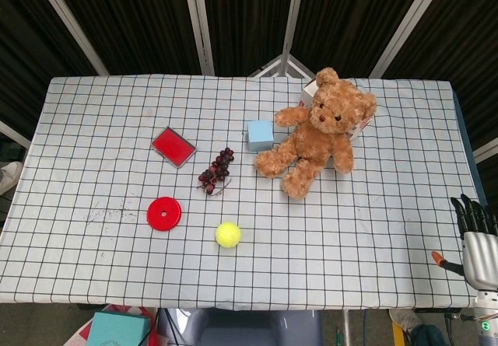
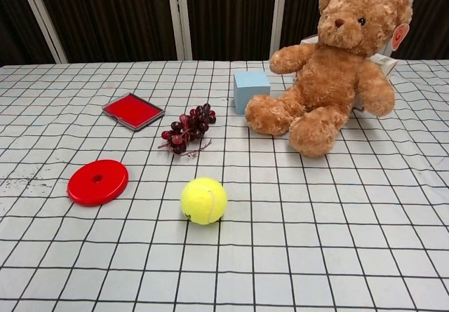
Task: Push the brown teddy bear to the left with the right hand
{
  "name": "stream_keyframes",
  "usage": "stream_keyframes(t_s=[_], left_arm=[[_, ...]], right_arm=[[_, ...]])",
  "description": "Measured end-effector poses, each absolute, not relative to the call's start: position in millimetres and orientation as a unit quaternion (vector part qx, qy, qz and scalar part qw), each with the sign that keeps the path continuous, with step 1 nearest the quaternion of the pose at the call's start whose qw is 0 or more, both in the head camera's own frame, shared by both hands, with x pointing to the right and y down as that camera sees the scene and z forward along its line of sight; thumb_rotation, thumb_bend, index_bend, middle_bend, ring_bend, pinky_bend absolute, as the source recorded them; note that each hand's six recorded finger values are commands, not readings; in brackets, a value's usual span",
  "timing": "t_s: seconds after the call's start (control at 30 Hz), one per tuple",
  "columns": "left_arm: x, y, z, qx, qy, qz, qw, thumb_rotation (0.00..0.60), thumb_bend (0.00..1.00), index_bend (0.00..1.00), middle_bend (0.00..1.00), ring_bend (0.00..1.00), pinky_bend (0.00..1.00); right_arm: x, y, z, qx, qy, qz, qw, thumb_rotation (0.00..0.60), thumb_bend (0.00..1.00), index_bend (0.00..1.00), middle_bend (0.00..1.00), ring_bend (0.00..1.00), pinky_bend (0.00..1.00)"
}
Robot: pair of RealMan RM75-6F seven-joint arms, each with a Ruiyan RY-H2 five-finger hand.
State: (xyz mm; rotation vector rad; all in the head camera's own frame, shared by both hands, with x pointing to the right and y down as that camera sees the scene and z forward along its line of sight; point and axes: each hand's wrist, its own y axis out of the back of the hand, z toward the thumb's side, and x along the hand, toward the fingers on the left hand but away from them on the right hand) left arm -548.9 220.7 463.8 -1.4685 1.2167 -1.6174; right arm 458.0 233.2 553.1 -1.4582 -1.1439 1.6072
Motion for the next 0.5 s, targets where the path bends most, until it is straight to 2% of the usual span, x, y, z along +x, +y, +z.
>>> stream_keyframes(t_s=[0.23,0.5], left_arm=[[-553,221,462,-0.552,0.473,-0.613,0.309,0.600,0.18,0.22,0.00,0.01,0.14],[-557,219,461,-0.548,0.476,-0.616,0.306,0.600,0.18,0.23,0.00,0.01,0.14]], right_arm=[[451,227,567,-0.596,-0.477,0.584,0.277,0.600,0.10,0.00,0.00,0.01,0.00],[440,192,599,-0.643,-0.522,0.537,0.160,0.600,0.10,0.00,0.02,0.06,0.00]])
